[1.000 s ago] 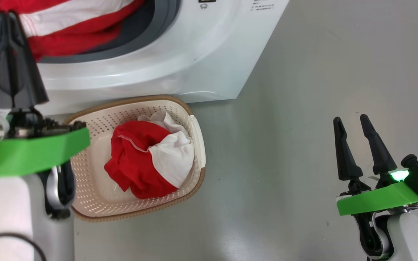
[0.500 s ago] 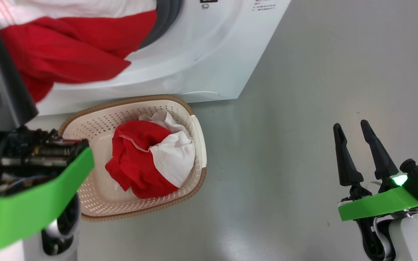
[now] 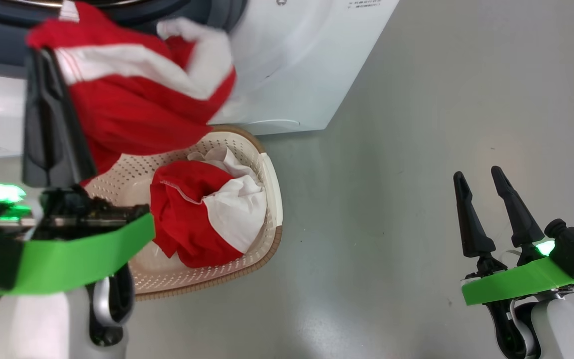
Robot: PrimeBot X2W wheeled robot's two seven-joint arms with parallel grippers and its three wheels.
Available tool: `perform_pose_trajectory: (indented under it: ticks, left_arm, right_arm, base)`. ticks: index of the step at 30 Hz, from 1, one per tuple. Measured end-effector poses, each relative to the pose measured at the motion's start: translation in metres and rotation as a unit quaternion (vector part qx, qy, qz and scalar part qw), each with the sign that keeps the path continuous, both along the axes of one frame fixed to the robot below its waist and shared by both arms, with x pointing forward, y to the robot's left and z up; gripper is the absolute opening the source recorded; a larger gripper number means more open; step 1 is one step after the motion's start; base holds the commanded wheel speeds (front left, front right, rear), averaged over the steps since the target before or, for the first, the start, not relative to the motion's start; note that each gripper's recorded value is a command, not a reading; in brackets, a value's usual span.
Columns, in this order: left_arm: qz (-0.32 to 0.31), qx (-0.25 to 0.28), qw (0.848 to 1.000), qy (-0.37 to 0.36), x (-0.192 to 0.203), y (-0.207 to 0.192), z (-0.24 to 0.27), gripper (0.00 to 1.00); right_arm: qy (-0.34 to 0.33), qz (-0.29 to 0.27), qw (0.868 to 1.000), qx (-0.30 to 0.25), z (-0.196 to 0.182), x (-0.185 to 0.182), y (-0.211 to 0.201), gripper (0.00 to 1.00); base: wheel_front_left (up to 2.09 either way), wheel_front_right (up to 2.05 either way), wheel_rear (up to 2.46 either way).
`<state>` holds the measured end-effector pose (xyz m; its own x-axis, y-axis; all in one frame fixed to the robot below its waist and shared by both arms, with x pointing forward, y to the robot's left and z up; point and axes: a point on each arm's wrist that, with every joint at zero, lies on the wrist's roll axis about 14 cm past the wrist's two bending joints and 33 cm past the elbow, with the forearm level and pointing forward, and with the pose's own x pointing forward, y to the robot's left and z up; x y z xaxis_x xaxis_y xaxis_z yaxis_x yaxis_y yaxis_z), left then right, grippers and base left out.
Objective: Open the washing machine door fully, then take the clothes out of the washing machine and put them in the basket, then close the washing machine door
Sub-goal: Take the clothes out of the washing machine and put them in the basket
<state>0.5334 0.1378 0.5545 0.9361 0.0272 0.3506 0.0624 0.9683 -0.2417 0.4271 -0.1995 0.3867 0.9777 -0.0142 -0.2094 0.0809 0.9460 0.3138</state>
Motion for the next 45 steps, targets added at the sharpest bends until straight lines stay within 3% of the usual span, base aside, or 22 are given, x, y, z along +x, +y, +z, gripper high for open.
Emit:
perform_pose_trajectory:
  ticks: [12, 32, 45]
  left_arm:
    - [-0.022, 0.012, 0.986, 0.167, 0.001, -0.007, -0.118, 0.00]
    - [-0.084, 0.040, 0.921, 0.377, -0.020, -0.036, -0.283, 0.00]
    - [-0.110, 0.048, 0.884, 0.452, -0.025, -0.050, -0.350, 0.00]
  right_arm:
    - [0.016, 0.006, 1.000, -0.002, -0.015, 0.004, 0.002, 1.00]
    - [0.051, 0.010, 0.999, -0.006, -0.057, 0.022, 0.002, 1.00]
    - [0.077, 0.013, 0.997, -0.010, -0.085, 0.026, 0.000, 1.00]
  base:
    - [0.00, 0.00, 0.00]
    - [0.00, 0.00, 0.00]
    - [0.00, 0.00, 0.00]
